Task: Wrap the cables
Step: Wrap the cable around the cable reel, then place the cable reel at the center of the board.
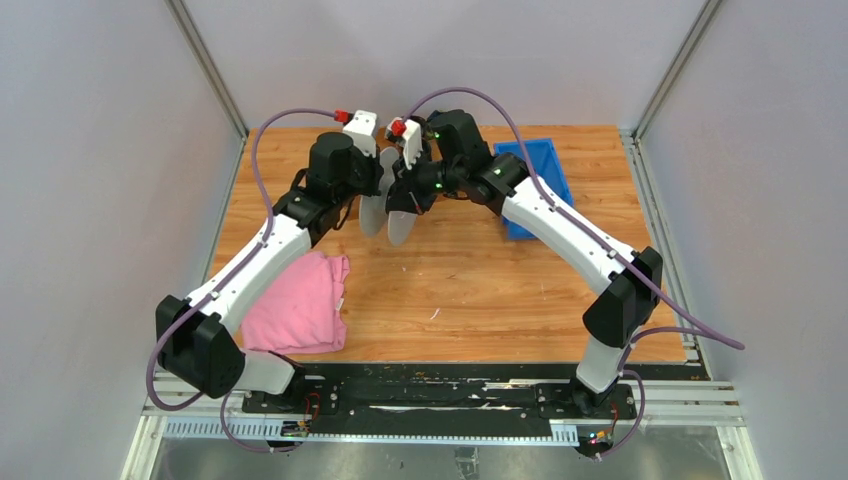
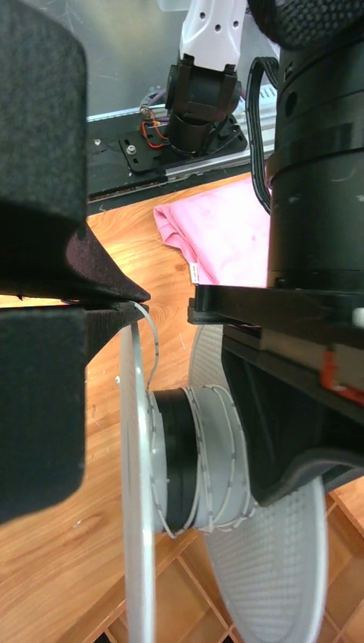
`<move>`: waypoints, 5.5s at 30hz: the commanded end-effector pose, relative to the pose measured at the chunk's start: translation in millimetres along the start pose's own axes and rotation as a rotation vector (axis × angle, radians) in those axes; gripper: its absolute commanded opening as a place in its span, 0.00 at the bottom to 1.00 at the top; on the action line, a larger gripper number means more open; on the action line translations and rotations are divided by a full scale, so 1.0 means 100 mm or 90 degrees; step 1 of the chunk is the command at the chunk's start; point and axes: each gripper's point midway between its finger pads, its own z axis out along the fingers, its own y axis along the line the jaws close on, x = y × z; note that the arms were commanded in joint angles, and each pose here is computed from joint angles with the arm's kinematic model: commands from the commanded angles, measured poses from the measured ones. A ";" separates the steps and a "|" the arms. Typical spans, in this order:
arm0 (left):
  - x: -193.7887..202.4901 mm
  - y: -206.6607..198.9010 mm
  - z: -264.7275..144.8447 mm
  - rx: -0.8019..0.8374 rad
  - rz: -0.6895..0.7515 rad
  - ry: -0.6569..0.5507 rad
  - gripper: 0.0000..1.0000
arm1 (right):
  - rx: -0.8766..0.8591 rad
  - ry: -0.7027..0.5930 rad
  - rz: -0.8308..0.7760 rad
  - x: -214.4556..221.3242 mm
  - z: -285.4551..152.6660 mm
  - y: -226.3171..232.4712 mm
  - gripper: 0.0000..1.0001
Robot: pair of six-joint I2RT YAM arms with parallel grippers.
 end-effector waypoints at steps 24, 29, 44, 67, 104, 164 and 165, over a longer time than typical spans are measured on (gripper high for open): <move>0.12 -1.07 -0.40 0.466 0.256 -0.086 0.00 | -0.150 -0.074 -0.158 -0.25 -0.66 0.18 0.01; 0.17 -1.14 -0.44 0.522 0.225 -0.060 0.00 | -0.141 -0.060 -0.207 -0.28 -0.78 0.20 0.01; 0.31 -1.37 -0.68 0.678 0.165 0.031 0.00 | -0.154 -0.015 -0.393 -0.14 -0.84 0.15 0.01; -0.01 -1.51 -0.92 0.811 0.052 0.083 0.00 | -0.284 0.011 -0.514 0.45 -0.93 0.49 0.01; 0.15 -1.45 -1.12 0.810 0.151 0.093 0.00 | -0.065 0.142 -0.626 0.53 -0.81 -0.22 0.18; -0.13 -0.89 -0.34 0.437 -0.318 0.026 0.00 | -0.016 0.040 0.171 2.04 -0.74 -1.23 0.63; -0.13 -0.88 -0.36 0.440 -0.322 0.022 0.00 | -0.032 0.037 0.162 2.05 -0.73 -1.20 0.63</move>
